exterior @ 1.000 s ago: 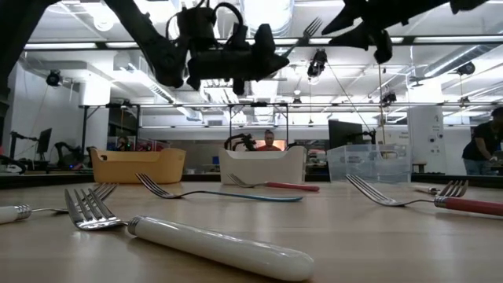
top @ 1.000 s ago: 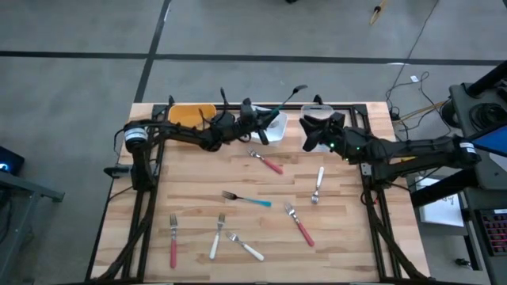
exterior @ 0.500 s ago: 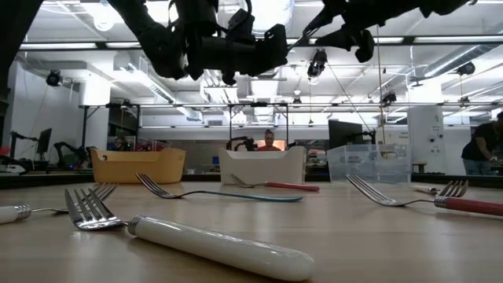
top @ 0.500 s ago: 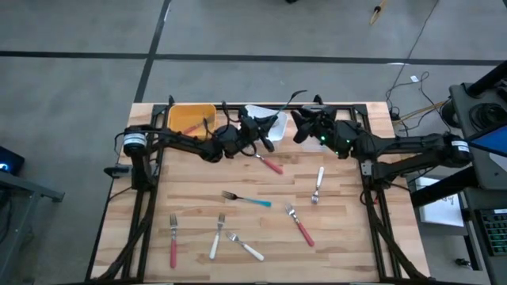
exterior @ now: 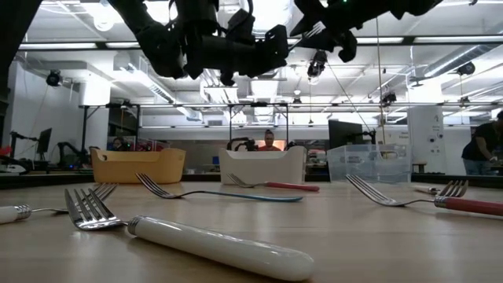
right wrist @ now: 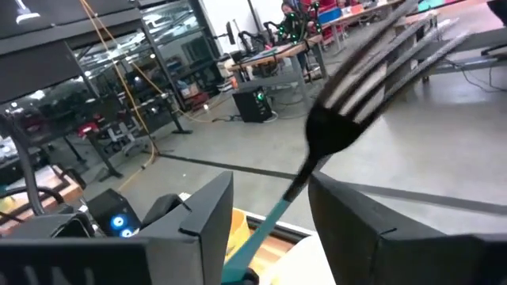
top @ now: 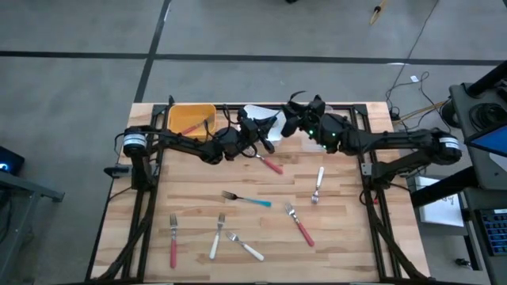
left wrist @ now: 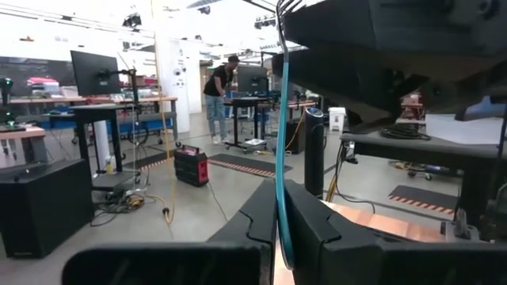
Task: Sort silverware by color (type)
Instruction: Put the blue fork into the transparent bin
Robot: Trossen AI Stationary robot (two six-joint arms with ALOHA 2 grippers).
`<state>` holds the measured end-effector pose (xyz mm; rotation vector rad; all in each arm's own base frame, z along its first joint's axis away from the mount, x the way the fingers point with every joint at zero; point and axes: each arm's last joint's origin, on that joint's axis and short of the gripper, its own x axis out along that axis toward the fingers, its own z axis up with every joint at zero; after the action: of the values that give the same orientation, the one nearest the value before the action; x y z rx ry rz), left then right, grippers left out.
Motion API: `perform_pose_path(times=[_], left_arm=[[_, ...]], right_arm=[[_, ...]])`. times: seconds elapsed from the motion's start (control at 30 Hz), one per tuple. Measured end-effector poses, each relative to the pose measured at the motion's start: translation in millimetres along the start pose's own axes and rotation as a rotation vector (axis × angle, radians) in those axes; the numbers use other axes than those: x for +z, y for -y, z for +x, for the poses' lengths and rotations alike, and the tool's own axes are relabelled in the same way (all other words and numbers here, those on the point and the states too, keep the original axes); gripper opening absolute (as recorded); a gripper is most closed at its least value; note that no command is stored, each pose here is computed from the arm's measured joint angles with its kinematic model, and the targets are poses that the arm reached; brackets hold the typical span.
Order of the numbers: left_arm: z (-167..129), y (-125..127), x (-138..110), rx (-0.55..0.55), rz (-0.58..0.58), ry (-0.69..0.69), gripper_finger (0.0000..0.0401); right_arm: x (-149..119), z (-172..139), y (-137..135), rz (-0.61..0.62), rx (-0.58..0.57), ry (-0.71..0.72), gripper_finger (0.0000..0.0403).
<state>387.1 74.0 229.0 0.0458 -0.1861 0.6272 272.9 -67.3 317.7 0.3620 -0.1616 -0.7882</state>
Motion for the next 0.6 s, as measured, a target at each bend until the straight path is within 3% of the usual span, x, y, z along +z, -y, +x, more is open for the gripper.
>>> perform_pose_path(times=[0.17, 0.33, 0.6], left_arm=[[0, 0, 0, 0.002, -0.001, -0.001, 0.0], [0, 0, -1, 0.001, 0.009, -0.01, 0.0], [0, 0, -4, -0.003, 0.019, -0.032, 0.0001]], right_arm=[[-1, 8, -6, -0.018, -0.008, -0.001, 0.0108], [-5, 14, -9, -0.044, 0.001, -0.014, 0.0026], [-6, 15, -10, -0.066, 0.007, -0.021, 0.0011]])
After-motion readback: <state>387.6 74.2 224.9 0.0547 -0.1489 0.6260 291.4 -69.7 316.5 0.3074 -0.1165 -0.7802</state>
